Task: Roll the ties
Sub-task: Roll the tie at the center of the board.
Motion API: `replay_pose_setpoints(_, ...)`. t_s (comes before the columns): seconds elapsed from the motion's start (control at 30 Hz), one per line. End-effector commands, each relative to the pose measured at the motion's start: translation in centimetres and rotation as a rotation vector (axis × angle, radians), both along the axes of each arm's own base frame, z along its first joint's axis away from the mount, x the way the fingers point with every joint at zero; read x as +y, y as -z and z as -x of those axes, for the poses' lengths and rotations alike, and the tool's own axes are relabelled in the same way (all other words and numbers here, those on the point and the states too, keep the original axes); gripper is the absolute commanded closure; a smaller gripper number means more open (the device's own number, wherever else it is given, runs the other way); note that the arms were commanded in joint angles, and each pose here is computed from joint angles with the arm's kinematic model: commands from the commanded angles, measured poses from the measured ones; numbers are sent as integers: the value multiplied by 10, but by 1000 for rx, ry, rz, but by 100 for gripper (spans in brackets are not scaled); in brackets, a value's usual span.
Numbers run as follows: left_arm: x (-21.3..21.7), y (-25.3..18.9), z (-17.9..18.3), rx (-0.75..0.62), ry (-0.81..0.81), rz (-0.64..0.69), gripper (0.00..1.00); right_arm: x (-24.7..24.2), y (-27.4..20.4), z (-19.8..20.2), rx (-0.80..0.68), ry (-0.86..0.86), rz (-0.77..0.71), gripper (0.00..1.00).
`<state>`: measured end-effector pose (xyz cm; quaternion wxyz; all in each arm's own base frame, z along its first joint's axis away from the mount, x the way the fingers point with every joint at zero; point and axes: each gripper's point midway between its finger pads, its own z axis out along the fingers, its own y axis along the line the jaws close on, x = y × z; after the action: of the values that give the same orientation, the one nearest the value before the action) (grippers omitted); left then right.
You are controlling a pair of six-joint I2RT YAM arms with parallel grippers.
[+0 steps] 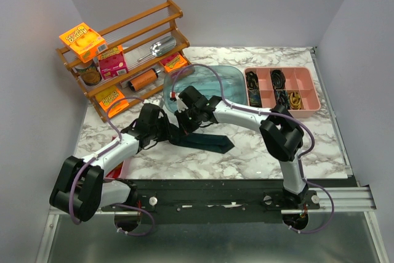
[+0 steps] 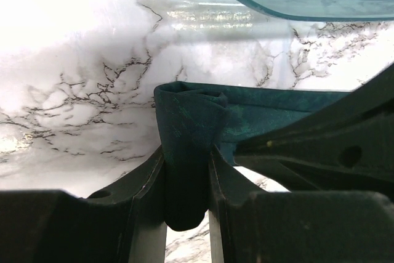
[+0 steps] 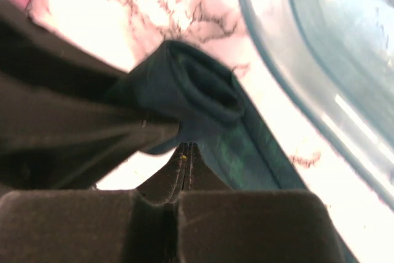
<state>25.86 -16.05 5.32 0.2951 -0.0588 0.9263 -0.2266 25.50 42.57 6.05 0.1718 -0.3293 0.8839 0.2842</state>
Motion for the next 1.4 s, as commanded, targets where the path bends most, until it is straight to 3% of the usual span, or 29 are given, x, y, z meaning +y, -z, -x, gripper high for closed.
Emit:
replay_pose_setpoints(0.0, -6, -15, -8, -48, 4, -10, 70, 1, 27, -4, 6, 20, 63, 100)
replay_pose_setpoints(0.77, -22, -20, -10, -64, 27, -179, 73, 6, 35, -2, 35, 24, 54, 100)
replay_pose_setpoints(1.17, 3, -13, -5, -48, -13, -418, 74, -10, -23, -5, -49, 71, -13, 100)
replay_pose_setpoints(1.37, 11, -10, -3, -37, -27, -509, 74, -32, -23, -12, -59, 123, 10, 99)
